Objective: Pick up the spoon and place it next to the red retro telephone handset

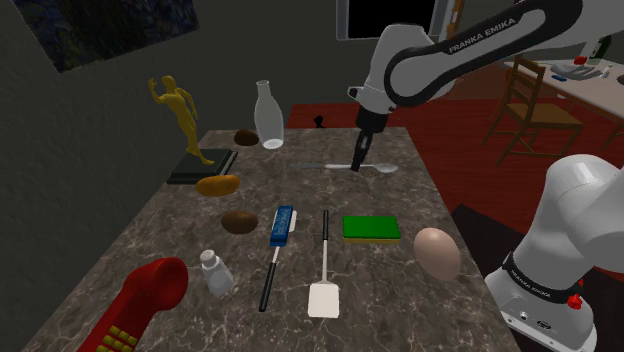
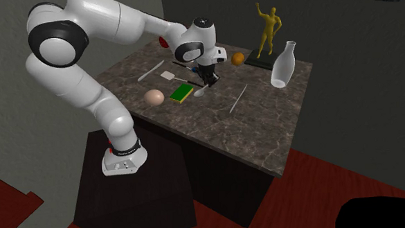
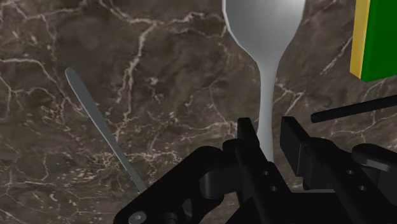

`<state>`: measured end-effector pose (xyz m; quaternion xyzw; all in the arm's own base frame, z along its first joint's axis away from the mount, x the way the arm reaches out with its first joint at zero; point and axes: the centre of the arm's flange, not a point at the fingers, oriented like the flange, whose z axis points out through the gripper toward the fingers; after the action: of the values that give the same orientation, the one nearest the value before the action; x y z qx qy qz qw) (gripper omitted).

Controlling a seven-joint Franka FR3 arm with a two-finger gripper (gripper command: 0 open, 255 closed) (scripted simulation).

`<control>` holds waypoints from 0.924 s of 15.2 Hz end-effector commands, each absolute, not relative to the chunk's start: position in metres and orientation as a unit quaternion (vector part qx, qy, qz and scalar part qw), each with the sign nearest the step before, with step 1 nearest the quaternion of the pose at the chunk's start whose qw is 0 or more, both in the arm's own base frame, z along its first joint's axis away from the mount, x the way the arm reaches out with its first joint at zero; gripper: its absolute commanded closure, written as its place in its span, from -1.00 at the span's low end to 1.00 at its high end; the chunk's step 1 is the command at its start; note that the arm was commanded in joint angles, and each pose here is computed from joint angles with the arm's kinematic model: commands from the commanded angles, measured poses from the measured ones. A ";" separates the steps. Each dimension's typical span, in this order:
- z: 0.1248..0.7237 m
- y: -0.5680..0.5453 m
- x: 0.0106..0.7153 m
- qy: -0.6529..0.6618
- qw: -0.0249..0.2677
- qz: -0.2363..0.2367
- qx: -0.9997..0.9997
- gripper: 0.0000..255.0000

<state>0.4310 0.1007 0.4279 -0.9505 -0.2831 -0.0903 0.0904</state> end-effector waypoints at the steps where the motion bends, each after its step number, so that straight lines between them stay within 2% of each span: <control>1: 0.439 0.102 0.432 -0.283 0.090 -0.090 -0.951 1.00; 14: 0.505 0.102 0.432 -0.283 0.090 -0.090 -0.951 1.00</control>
<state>0.4310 0.1013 0.5008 -0.9505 -0.2831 -0.0902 0.0904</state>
